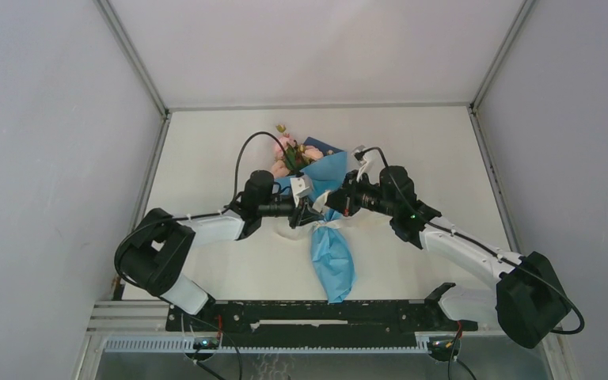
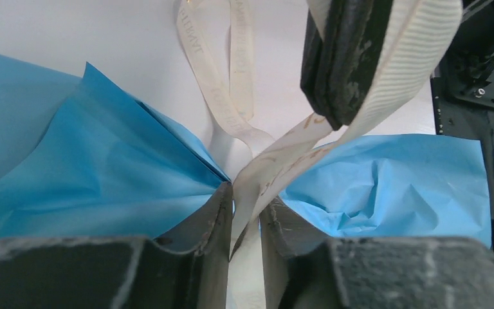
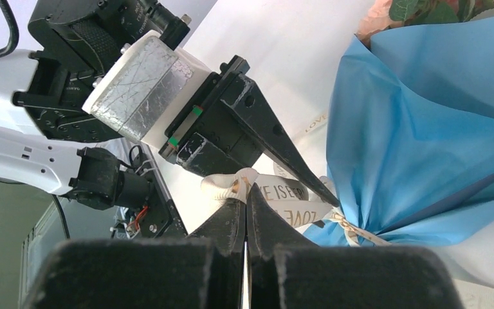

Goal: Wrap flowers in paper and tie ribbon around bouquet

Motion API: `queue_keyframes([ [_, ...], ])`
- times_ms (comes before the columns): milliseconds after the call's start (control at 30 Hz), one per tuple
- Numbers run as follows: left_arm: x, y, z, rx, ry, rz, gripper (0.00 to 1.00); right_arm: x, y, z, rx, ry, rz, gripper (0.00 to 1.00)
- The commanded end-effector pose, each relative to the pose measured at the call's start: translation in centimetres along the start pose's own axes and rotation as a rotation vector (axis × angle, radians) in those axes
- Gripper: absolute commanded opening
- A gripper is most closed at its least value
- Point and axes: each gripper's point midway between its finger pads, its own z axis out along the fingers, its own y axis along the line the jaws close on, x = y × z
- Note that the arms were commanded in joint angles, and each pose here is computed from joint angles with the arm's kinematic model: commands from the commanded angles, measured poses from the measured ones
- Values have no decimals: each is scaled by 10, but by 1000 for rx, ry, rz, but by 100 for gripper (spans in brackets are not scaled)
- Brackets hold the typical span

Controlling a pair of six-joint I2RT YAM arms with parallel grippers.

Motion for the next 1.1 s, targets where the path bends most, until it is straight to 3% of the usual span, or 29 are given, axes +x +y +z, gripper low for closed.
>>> queue_keyframes([
  [0,-2,0,2,2,-26,80,18,-15,10,-1,-40,-44,-13,0],
  [67,-2,0,2,-2,-26,79,1,-14,10,-1,-40,-41,-14,1],
  [133,-4,-1,0,-15,-37,81,0,-13,-4,-5,42,-18,-4,20],
  [167,-6,0,-1,-23,-45,85,0,-15,-18,-10,134,-6,8,33],
  [233,-6,1,-3,-44,-51,93,0,-16,-64,-36,397,16,72,49],
  [367,-9,3,-7,-68,-75,155,0,-1,-152,-131,920,32,311,64],
  [467,-12,3,-8,-72,-90,176,0,19,-187,-177,1105,77,435,66],
  [633,-12,4,-10,-87,-92,184,0,43,-219,-200,1210,175,522,66],
  [833,-12,3,-9,-84,-93,189,0,45,-243,-156,1034,202,591,67],
  [1067,-8,4,-9,-79,-82,234,0,57,-269,-148,1048,260,621,60],
])
